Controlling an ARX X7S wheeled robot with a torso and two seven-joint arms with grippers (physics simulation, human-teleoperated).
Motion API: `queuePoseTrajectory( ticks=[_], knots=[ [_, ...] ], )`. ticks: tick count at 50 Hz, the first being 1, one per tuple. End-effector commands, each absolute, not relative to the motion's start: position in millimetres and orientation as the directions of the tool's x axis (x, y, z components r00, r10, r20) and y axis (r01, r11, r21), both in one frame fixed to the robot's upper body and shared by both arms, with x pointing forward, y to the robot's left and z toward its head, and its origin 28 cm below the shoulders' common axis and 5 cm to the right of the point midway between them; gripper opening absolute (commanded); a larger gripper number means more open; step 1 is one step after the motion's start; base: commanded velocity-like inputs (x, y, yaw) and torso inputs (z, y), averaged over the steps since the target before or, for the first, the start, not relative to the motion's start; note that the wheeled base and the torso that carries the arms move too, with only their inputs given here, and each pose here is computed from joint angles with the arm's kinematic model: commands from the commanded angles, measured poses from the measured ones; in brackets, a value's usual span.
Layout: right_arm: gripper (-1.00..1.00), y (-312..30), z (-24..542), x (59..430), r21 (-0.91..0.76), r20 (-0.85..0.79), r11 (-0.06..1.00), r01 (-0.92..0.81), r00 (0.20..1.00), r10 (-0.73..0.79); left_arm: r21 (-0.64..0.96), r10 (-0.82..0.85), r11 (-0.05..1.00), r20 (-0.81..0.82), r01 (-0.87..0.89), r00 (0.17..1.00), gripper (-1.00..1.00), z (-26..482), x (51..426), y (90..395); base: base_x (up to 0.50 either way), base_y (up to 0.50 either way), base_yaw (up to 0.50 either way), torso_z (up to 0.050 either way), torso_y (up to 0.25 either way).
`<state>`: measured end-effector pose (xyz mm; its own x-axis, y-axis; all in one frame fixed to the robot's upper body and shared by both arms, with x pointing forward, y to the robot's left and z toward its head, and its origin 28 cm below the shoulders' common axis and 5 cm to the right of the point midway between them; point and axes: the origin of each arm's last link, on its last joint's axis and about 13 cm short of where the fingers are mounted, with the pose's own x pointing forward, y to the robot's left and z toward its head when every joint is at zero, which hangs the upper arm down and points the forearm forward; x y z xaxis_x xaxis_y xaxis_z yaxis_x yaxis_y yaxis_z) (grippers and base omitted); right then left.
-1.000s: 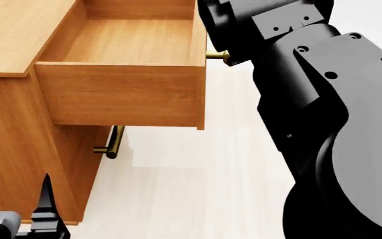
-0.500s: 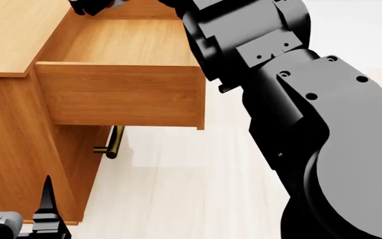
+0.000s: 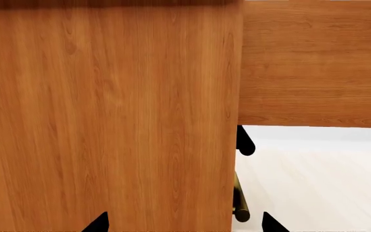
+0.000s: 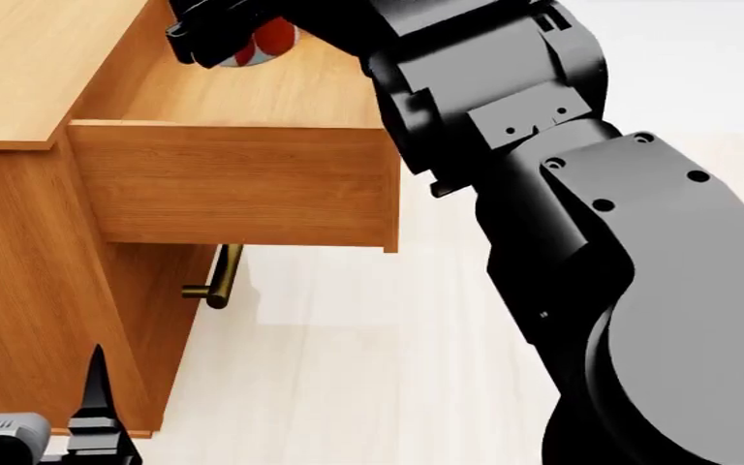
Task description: Put the ketchup in the top drawer of the cabinet.
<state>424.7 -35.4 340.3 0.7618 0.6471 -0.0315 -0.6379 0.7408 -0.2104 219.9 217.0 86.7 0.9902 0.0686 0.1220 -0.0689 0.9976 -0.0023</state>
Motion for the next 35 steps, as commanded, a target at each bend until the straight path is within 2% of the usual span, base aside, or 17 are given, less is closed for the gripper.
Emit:
queuePoseTrajectory(
  ticks=[1, 21, 35],
  knots=[
    [-1.0, -38.8, 342.0, 425.2, -0.12, 0.009, 0.792, -0.598, 0.797, 0.603, -0.003, 0.067, 0.998, 0.117, -0.067, 0.991, 1.0, 85.1, 220.4, 216.9, 0.0, 0.0, 0.0, 0.0, 0.0],
    [-1.0, -44.1, 324.8, 423.7, -0.081, -0.157, 0.804, -0.589, 0.804, 0.574, -0.002, 0.064, 0.998, 0.111, -0.064, 0.992, 1.0, 83.2, 221.3, 216.5, 0.0, 0.0, 0.0, 0.0, 0.0],
    [-1.0, -41.9, 331.6, 420.3, -0.093, -0.19, 0.797, -0.597, 0.796, 0.574, -0.003, 0.065, 0.998, 0.11, -0.065, 0.992, 1.0, 82.3, 221.6, 217.3, 0.0, 0.0, 0.0, 0.0, 0.001]
  ],
)
